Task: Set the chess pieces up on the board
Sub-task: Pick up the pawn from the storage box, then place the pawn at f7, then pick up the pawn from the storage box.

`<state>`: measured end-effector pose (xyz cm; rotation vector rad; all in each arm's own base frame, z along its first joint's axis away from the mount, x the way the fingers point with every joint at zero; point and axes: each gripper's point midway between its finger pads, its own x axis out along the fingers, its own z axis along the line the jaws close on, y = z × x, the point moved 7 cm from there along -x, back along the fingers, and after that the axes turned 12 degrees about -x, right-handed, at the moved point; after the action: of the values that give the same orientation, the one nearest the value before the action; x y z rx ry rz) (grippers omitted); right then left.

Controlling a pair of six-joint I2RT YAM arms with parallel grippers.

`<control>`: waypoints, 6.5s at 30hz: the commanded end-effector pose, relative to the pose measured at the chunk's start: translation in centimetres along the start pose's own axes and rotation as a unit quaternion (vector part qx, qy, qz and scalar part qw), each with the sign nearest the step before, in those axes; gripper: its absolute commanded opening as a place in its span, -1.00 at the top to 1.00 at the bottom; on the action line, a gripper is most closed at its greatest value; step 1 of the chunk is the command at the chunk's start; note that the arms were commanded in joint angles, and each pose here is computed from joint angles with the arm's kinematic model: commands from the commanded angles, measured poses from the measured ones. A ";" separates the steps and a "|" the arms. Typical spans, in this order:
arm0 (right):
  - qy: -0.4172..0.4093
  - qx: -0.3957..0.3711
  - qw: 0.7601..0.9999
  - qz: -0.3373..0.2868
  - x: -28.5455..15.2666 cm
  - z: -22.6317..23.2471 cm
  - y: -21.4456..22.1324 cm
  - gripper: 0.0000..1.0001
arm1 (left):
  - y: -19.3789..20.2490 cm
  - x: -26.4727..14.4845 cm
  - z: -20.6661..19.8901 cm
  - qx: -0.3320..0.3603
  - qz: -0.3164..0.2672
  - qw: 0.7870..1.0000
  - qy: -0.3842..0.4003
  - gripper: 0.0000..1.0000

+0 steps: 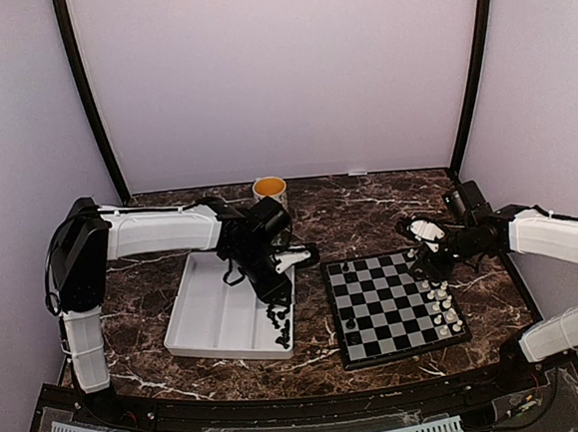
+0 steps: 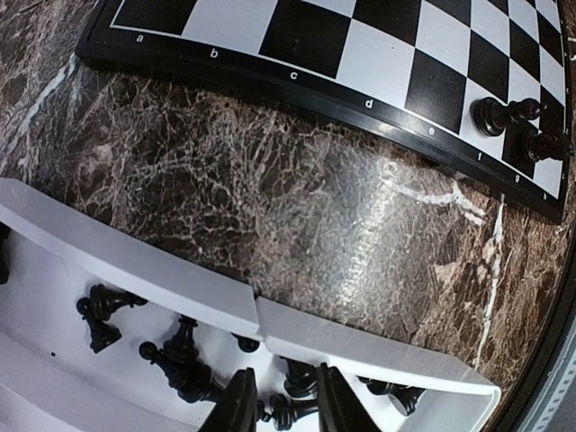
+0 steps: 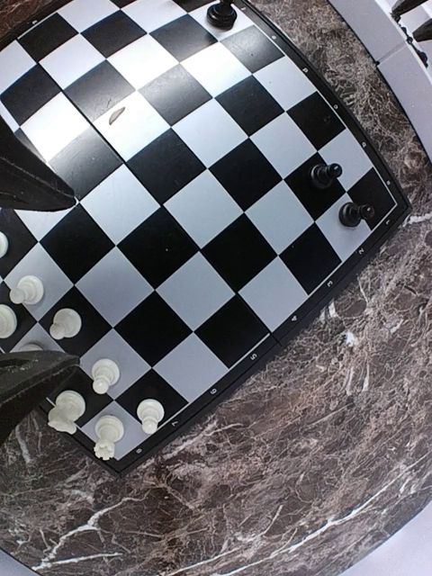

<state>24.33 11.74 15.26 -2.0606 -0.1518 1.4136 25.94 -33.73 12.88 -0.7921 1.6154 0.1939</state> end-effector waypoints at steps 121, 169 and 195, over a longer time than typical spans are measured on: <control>0.021 -0.002 1.000 -0.012 -0.7 -0.4 -0.4 -0.10 | -11.3 6.4 -6.2 0.061 -0.065 0.996 0.005 0.87; 0.004 0.003 1.000 -0.001 0.0 -0.4 -0.2 -0.10 | 1.4 -3.6 -2.4 0.060 -0.059 0.996 -0.010 0.61; -0.002 0.005 1.000 0.001 0.3 -0.2 0.0 -0.10 | 4.1 1.9 -2.5 0.067 0.008 0.996 0.059 0.52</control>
<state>24.40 11.73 14.66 -2.0532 -0.1326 1.4387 22.55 -33.29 11.57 -0.7498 1.6751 0.0487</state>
